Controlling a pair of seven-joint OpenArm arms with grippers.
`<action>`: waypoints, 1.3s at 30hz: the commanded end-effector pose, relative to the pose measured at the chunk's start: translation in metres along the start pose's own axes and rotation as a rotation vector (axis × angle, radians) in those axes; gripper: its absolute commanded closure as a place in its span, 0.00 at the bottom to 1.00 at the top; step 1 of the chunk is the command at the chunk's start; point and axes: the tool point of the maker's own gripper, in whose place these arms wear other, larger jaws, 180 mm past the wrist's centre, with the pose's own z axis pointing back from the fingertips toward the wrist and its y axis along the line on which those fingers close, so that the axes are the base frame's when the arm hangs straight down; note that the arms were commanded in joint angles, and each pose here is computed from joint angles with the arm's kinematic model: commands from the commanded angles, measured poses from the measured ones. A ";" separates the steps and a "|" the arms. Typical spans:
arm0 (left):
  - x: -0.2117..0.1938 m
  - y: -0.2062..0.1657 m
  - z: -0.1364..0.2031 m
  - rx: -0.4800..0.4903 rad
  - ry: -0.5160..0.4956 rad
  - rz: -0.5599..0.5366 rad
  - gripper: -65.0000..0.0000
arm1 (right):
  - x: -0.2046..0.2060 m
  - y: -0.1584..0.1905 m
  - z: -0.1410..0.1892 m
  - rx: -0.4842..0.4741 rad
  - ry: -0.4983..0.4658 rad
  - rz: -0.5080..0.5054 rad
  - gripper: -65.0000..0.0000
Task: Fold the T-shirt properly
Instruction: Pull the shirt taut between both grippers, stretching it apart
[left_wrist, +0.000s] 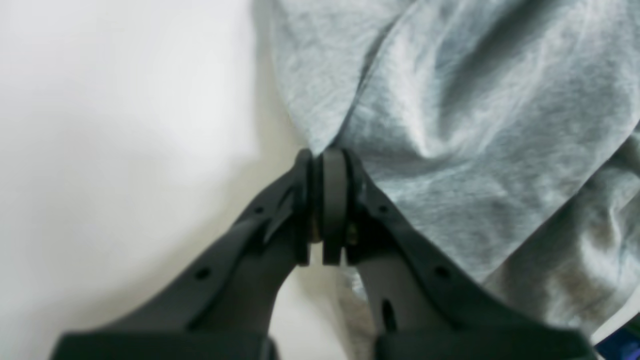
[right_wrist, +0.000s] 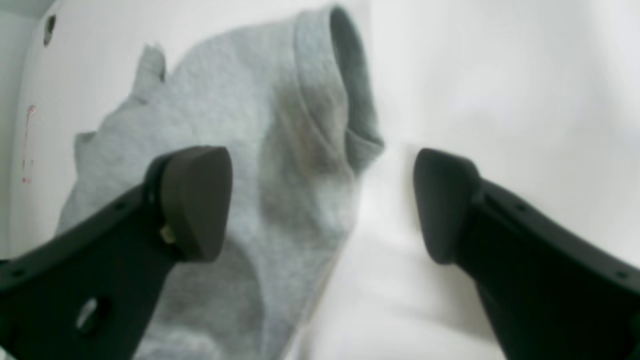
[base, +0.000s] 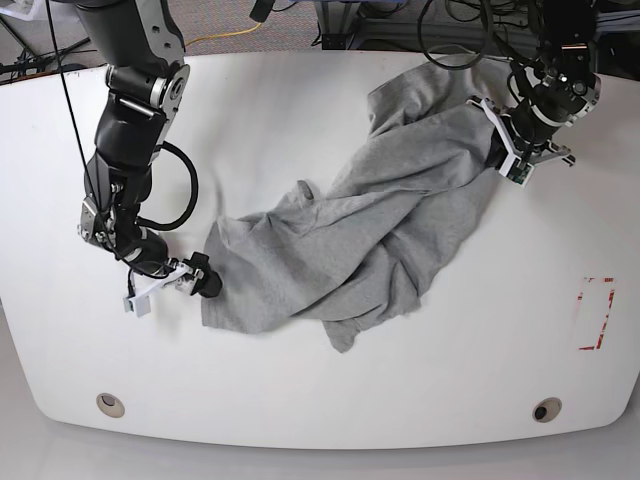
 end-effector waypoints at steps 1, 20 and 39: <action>0.011 0.003 0.003 0.005 -0.040 -0.008 1.00 | 0.019 0.007 0.003 0.022 -0.049 0.020 0.16; 0.010 0.008 0.004 0.012 -0.033 -0.019 1.00 | -0.013 0.034 -0.019 0.083 -0.036 -0.035 0.96; 0.057 0.059 -0.003 0.162 -0.010 -0.103 1.00 | 0.078 0.058 0.042 0.036 -0.212 0.238 1.00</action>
